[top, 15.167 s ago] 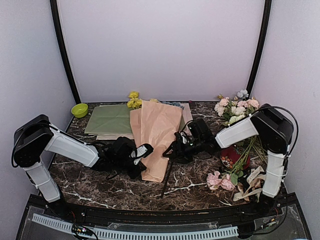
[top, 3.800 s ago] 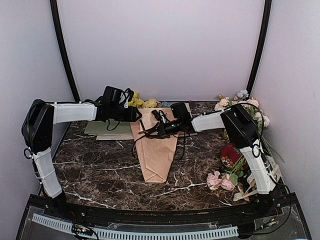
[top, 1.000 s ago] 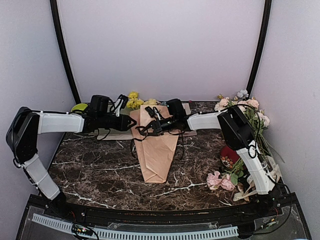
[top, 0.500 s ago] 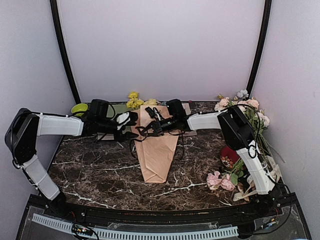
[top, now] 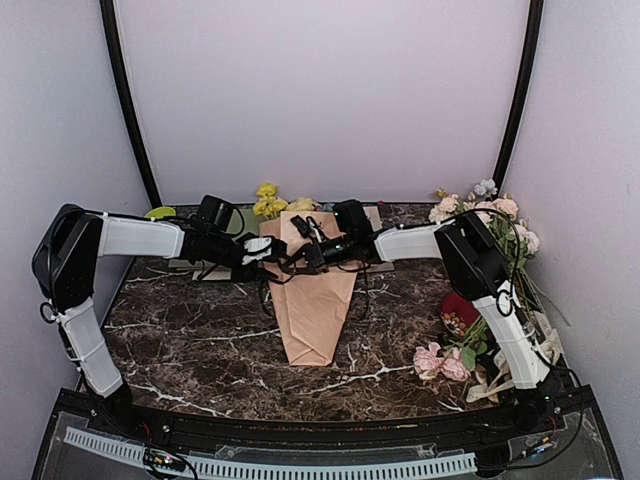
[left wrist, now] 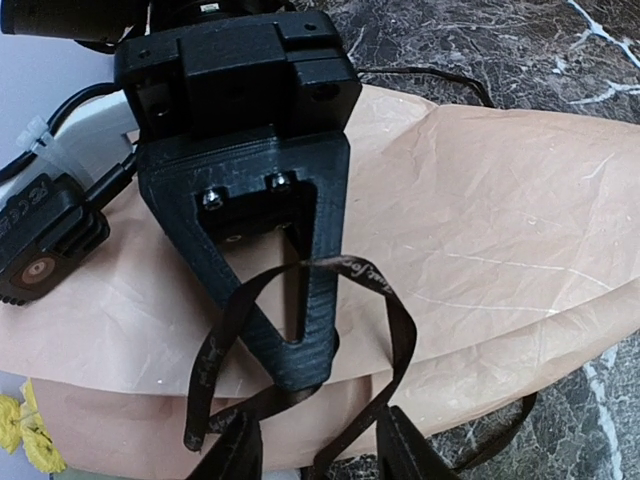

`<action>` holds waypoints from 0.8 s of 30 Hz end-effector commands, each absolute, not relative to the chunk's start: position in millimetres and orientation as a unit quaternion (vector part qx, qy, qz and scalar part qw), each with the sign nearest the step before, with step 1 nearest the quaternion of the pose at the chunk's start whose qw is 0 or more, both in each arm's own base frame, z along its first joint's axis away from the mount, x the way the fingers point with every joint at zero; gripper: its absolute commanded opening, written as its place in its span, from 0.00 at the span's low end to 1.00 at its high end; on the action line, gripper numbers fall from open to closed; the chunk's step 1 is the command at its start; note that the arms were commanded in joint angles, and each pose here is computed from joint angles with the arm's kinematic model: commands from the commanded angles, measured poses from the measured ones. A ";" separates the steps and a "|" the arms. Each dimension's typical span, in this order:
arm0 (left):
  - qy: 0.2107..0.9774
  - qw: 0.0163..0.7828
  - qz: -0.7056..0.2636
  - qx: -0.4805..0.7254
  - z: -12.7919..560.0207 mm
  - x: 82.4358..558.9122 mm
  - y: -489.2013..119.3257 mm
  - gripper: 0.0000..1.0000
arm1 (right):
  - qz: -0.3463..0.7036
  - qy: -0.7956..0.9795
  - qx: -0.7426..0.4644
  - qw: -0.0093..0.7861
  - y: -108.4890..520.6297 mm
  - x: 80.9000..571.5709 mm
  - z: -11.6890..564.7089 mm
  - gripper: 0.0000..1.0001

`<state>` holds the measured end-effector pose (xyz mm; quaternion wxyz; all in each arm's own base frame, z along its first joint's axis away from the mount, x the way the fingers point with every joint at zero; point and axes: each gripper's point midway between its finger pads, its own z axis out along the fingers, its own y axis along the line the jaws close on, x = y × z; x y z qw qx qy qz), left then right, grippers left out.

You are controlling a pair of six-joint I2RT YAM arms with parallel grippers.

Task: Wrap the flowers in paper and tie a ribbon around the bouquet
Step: Pick up the left side of the ribbon from the folded bouquet.

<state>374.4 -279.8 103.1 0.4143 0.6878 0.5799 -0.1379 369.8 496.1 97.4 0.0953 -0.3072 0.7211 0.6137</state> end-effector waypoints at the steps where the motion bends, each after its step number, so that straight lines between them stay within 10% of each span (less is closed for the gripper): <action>1: 0.573 0.400 -0.124 0.704 97.8 379.6 -277.9 0.41 | 0.623 0.704 -0.323 0.105 499.5 365.4 115.6 0.00; 24: 0.558 0.448 -0.069 0.695 108.2 412.1 -283.3 0.36 | 0.620 0.708 -0.322 0.103 499.5 367.1 114.5 0.00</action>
